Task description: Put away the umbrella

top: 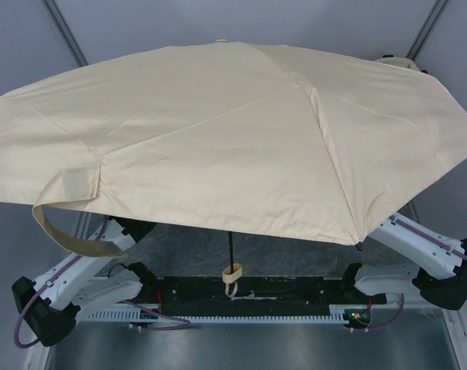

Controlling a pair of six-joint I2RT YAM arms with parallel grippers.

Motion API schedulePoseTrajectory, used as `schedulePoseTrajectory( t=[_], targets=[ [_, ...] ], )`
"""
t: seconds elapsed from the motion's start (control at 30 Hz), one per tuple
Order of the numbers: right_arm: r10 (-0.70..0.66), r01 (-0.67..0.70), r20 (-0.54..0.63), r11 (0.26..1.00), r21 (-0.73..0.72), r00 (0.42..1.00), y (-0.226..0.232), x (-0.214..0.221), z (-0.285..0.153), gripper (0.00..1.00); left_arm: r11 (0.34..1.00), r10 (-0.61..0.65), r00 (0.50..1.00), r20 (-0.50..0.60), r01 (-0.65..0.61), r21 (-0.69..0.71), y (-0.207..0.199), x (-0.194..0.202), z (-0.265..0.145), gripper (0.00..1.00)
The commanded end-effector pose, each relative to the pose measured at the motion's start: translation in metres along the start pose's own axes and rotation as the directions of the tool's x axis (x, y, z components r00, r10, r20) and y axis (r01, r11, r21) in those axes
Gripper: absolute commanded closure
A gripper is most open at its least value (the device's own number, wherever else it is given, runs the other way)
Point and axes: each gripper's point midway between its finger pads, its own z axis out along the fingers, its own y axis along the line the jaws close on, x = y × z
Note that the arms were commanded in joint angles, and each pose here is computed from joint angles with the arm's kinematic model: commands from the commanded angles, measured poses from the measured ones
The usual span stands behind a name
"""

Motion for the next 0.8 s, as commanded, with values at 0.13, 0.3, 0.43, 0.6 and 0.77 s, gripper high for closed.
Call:
schedulePoseTrajectory(
  t=[0.13, 0.3, 0.43, 0.6, 0.77],
  targets=[
    [0.045, -0.051, 0.106, 0.997, 0.051, 0.993, 0.002, -0.029, 0.001, 1.0, 0.984, 0.086, 0.993, 0.084, -0.072, -0.162, 0.008, -0.02, -0.016, 0.66],
    [0.01, -0.052, 0.137, 0.951, 0.305, 0.991, -0.044, -0.033, -0.007, 1.0, 0.887, 0.117, 0.987, 0.109, -0.055, -0.458, 0.056, -0.024, -0.043, 0.3],
    [-0.089, -0.013, 0.173, 0.858, 0.514, 0.981, -0.083, -0.041, -0.013, 1.0, 0.811, 0.106, 0.99, 0.093, -0.032, -0.584, 0.086, -0.017, -0.052, 0.22],
    [-0.188, 0.037, 0.171, 0.769, 0.638, 0.967, -0.093, -0.057, -0.011, 1.0, 0.814, 0.118, 0.992, 0.052, -0.067, -0.577, 0.087, -0.013, -0.029, 0.2],
    [-0.196, 0.05, 0.168, 0.782, 0.621, 0.966, -0.082, -0.066, -0.005, 1.0, 0.899, 0.035, 0.999, 0.015, -0.025, -0.438, 0.081, 0.007, 0.006, 0.16]
  ],
)
